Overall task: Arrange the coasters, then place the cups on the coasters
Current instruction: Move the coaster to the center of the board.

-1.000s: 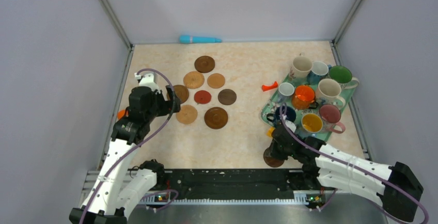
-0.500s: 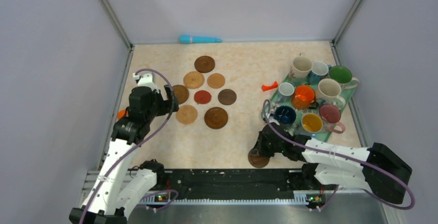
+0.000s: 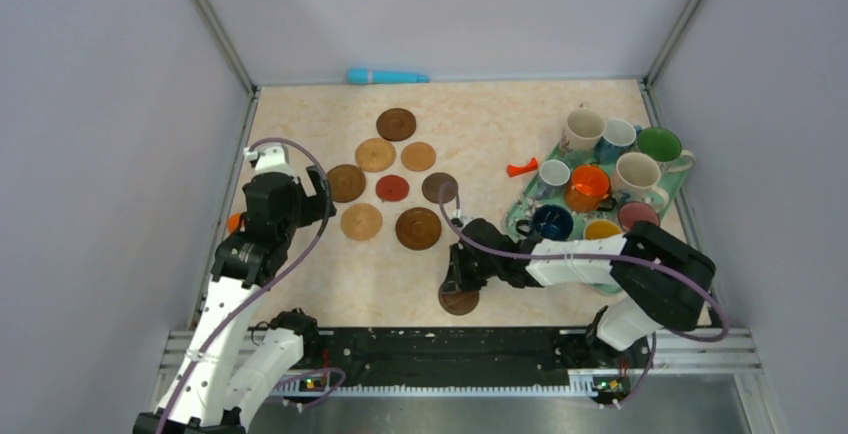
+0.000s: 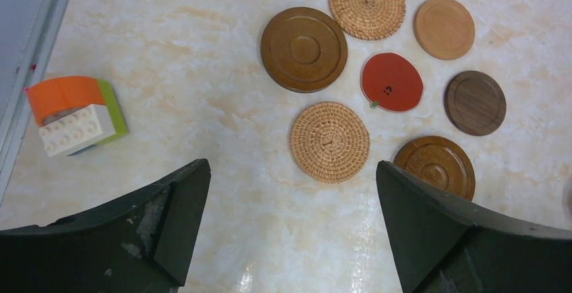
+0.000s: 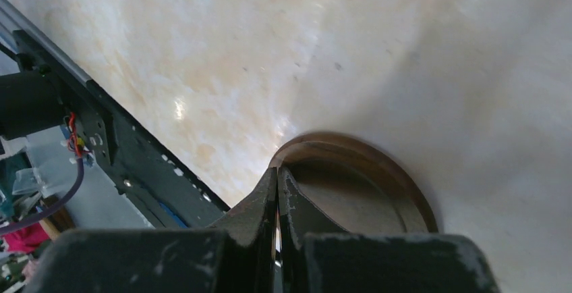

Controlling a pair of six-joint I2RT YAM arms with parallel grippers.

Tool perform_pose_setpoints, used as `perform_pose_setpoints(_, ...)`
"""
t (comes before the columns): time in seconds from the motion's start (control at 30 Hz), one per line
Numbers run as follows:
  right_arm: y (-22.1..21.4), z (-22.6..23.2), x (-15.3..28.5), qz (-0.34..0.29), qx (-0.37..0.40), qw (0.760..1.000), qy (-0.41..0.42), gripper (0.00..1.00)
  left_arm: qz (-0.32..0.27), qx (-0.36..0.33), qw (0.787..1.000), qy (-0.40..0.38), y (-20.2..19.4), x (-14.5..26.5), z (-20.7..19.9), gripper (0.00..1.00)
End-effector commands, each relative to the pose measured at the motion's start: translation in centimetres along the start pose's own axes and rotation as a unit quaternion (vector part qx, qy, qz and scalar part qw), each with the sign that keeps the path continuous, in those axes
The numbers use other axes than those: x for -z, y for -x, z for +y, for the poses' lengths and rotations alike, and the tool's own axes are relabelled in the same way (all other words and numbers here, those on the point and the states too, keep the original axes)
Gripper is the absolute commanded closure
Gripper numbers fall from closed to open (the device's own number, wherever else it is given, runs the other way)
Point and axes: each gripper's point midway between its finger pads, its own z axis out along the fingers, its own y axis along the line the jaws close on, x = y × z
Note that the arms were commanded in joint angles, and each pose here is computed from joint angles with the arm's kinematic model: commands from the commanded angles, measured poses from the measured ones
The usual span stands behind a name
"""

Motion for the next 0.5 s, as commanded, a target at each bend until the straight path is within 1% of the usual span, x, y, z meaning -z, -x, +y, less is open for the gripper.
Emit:
perform_pose_setpoints(0.0,0.8,3.2,-1.8,0.015,0.055,0.997,0.045,1.0,-0.046,0.022,0.998,0.034,2.2,1.1,1.2,0.01)
perform_pose_setpoints(0.23,0.5,5.6,-4.8,0.051,0.093,0.992,0.062,1.0,-0.068,0.031,0.996,0.056,2.8,1.7,2.1,0.01)
perform_pose_setpoints(0.47,1.8,8.4,-7.0,0.057,0.121,0.987,0.083,1.0,-0.072,0.037,0.995,0.064,3.0,1.9,2.4,0.01)
